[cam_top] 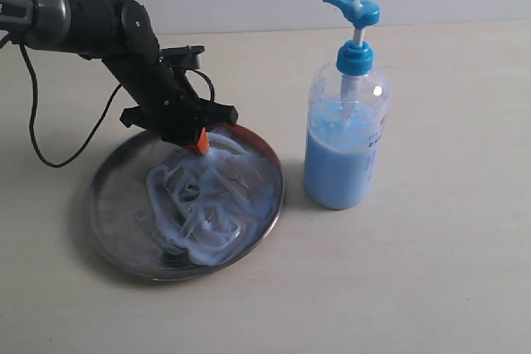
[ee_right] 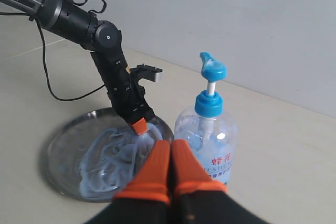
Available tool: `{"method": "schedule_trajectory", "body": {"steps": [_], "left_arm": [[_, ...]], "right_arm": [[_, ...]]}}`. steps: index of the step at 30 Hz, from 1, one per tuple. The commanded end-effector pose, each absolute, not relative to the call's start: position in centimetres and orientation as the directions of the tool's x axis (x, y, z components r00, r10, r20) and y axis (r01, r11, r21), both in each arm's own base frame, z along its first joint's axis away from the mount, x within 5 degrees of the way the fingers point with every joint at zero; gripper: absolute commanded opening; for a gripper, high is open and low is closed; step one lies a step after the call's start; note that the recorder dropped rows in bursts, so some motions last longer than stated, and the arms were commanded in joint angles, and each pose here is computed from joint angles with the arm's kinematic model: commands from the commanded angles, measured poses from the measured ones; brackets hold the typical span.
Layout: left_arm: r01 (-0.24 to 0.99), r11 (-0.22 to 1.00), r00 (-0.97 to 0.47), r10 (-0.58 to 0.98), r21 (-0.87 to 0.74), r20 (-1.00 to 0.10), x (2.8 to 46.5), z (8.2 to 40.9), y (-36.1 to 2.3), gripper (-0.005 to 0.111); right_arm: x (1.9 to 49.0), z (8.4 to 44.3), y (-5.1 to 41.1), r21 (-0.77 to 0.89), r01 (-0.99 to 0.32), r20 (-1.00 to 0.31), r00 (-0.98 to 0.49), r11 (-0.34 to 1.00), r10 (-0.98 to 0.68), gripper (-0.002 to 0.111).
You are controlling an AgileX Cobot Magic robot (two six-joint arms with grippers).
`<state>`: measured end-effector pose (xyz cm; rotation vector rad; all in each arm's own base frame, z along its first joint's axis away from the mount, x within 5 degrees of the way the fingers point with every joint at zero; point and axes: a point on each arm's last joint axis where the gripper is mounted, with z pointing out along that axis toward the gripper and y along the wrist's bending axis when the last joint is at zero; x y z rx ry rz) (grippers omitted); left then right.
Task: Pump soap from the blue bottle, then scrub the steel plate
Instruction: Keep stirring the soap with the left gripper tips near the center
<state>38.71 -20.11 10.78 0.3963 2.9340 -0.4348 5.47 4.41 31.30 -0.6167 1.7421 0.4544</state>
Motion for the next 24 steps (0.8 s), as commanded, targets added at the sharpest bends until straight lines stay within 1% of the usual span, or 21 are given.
{"method": "schedule_trajectory", "body": {"steps": [1, 5, 15, 24], "left_arm": [[0.264, 0.92, -0.961, 0.223, -0.29, -0.167, 38.4, 10.6, -20.6, 0.0], [0.318, 0.904, -0.945, 0.277, -0.285, -0.174, 37.7, 10.6, -21.9, 0.0], [0.401, 0.871, -0.915, 0.362, -0.284, -0.179, 35.9, 10.6, -24.7, 0.0], [0.467, 0.834, -0.884, 0.45, -0.295, -0.126, 34.2, 10.5, -26.2, 0.0]], "right_arm": [[5.5, 31.3, 4.4, -0.023, -0.618, -0.97, -0.175, 0.786, -0.166, 0.0], [5.5, 31.3, 4.4, -0.023, -0.618, -0.97, -0.175, 0.786, -0.166, 0.0], [5.5, 31.3, 4.4, -0.023, -0.618, -0.97, -0.175, 0.786, -0.166, 0.0], [5.5, 31.3, 4.4, -0.023, -0.618, -0.97, -0.175, 0.786, -0.166, 0.0]]}}
